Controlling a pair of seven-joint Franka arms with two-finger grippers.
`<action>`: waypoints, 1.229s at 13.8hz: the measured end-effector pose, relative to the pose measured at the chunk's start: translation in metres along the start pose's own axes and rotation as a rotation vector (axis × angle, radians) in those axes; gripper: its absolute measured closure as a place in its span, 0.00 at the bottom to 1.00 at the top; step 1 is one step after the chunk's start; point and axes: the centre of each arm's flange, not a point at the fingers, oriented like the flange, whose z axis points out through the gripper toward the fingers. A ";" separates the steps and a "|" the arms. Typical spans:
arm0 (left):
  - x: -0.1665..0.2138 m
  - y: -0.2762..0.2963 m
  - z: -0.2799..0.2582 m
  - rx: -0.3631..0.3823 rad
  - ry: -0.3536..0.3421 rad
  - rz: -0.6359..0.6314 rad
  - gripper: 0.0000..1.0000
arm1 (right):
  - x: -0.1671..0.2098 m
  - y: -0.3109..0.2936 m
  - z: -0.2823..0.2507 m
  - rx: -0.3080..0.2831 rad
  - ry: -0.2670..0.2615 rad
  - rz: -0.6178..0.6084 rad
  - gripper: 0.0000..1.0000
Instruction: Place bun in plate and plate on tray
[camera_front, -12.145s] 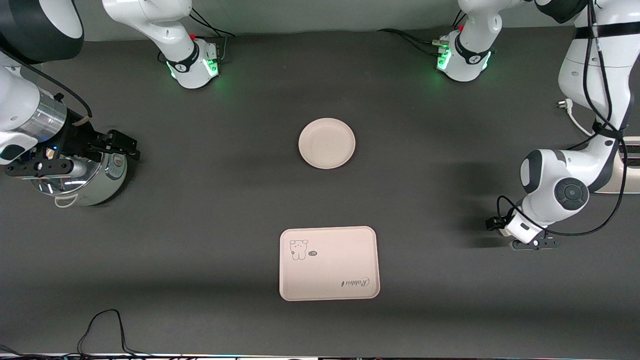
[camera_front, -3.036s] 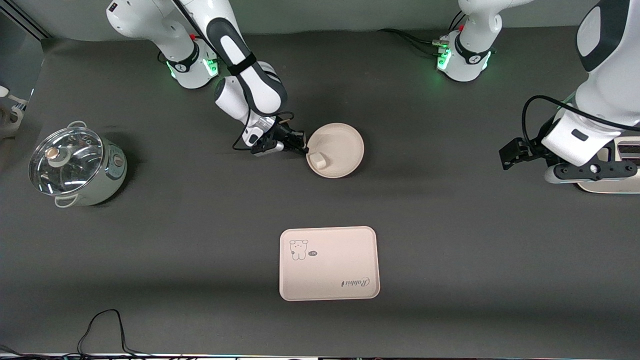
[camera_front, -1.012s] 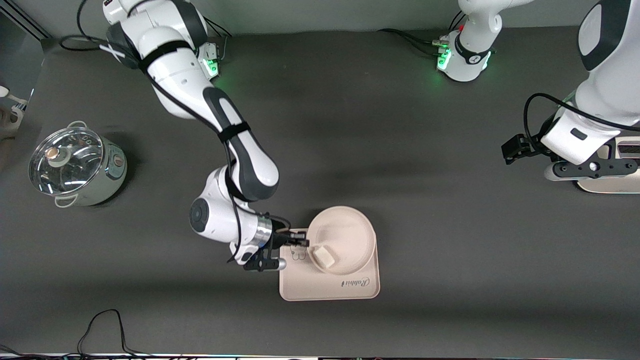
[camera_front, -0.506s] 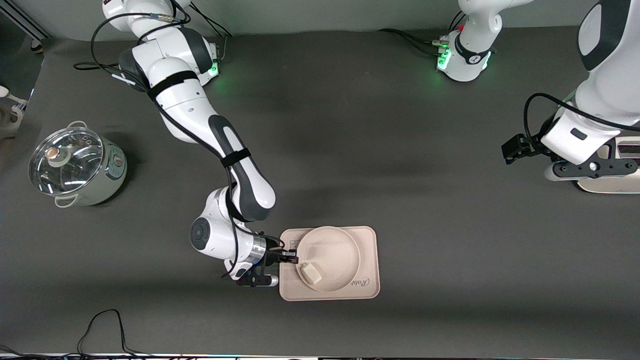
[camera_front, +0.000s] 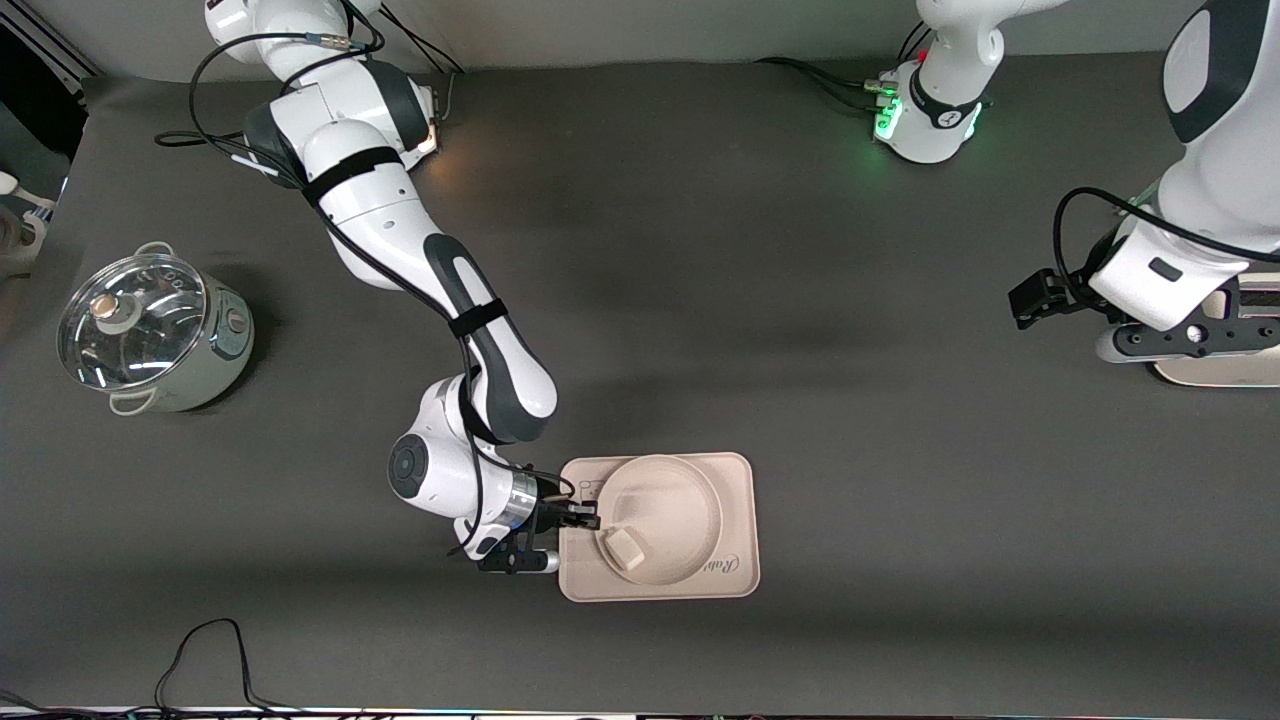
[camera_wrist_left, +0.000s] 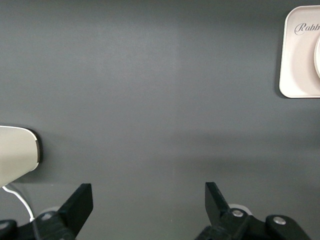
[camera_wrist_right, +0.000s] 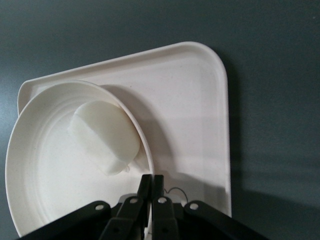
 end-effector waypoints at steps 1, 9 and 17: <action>0.000 0.001 0.001 0.000 -0.001 0.002 0.00 | 0.000 0.000 0.000 0.000 0.000 0.000 0.89; 0.003 0.003 0.007 -0.003 -0.010 0.006 0.00 | 0.004 -0.002 -0.013 0.001 -0.053 -0.009 0.07; 0.003 0.003 0.007 -0.003 -0.010 0.006 0.00 | 0.014 -0.046 -0.152 -0.179 -0.119 -0.191 0.00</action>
